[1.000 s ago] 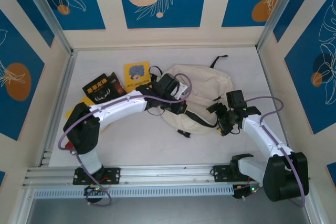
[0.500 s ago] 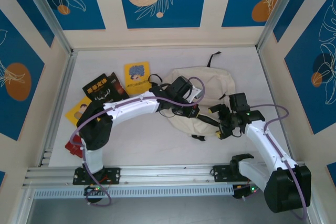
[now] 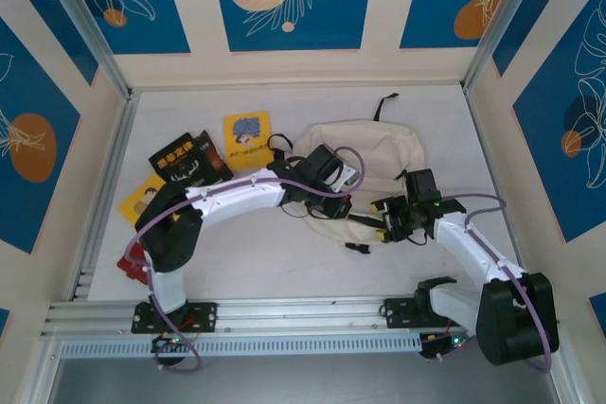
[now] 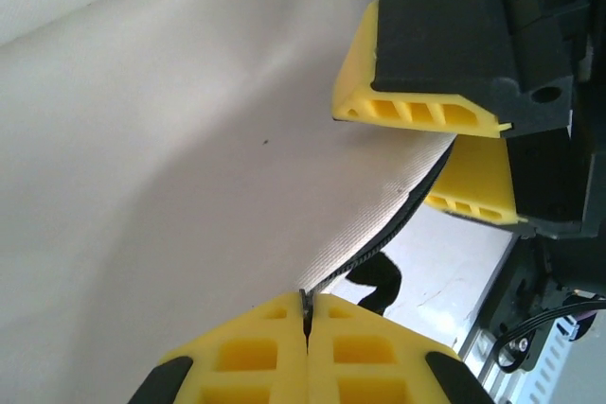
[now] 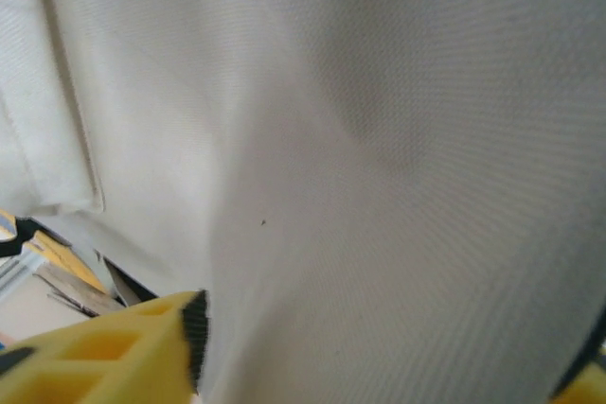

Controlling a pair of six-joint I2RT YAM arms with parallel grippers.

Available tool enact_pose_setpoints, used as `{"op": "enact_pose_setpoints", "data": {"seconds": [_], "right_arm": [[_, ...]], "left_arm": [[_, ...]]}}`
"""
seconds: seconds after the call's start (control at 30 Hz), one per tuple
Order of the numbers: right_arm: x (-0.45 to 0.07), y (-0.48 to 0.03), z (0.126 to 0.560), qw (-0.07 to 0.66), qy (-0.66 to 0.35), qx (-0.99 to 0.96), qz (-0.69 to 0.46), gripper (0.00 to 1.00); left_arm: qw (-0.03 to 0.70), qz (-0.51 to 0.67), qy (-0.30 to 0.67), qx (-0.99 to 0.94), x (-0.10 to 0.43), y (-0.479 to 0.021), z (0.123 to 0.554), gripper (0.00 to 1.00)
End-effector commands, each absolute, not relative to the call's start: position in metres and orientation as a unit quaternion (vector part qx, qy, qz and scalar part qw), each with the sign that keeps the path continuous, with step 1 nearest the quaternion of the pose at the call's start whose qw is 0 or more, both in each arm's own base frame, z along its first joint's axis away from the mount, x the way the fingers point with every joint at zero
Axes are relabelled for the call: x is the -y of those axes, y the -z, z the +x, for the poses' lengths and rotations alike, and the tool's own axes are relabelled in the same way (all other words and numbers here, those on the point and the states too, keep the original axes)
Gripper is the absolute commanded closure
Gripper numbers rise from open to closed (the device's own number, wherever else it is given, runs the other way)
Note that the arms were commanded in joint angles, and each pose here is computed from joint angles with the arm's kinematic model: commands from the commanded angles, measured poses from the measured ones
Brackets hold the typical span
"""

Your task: Pack the student bag

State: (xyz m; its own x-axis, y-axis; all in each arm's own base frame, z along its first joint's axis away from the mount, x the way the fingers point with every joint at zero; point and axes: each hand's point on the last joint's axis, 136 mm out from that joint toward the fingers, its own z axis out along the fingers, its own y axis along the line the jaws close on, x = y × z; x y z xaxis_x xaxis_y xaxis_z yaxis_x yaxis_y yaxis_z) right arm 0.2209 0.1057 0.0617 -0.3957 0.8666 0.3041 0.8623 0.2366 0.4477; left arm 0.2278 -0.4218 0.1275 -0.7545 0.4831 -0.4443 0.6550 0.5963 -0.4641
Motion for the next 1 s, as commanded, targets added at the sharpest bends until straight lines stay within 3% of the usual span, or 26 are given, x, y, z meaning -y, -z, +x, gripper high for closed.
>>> {"op": "enact_pose_setpoints", "data": {"seconds": [0.0,0.27,0.53,0.7,0.97], "right_arm": [[-0.104,-0.061,0.224,0.014,-0.265,-0.796,0.545,0.51],[-0.093,-0.048,0.221,0.033,-0.213,-0.819,0.532,0.69],[-0.090,-0.039,0.219,0.028,-0.180,-0.838,0.515,0.71],[-0.089,-0.029,0.214,0.016,-0.162,-0.843,0.513,0.81],[-0.080,-0.020,0.212,0.023,-0.131,-0.849,0.511,0.86]], "left_arm": [[0.164,0.327,0.293,-0.884,0.407,-0.144,0.227,1.00],[0.171,0.311,0.202,-0.913,0.359,-0.122,0.234,1.00],[0.168,0.288,0.145,-0.932,0.322,-0.113,0.248,1.00],[0.166,0.286,0.130,-0.935,0.314,-0.110,0.253,1.00],[0.174,0.266,0.107,-0.942,0.292,-0.107,0.267,1.00]]}}
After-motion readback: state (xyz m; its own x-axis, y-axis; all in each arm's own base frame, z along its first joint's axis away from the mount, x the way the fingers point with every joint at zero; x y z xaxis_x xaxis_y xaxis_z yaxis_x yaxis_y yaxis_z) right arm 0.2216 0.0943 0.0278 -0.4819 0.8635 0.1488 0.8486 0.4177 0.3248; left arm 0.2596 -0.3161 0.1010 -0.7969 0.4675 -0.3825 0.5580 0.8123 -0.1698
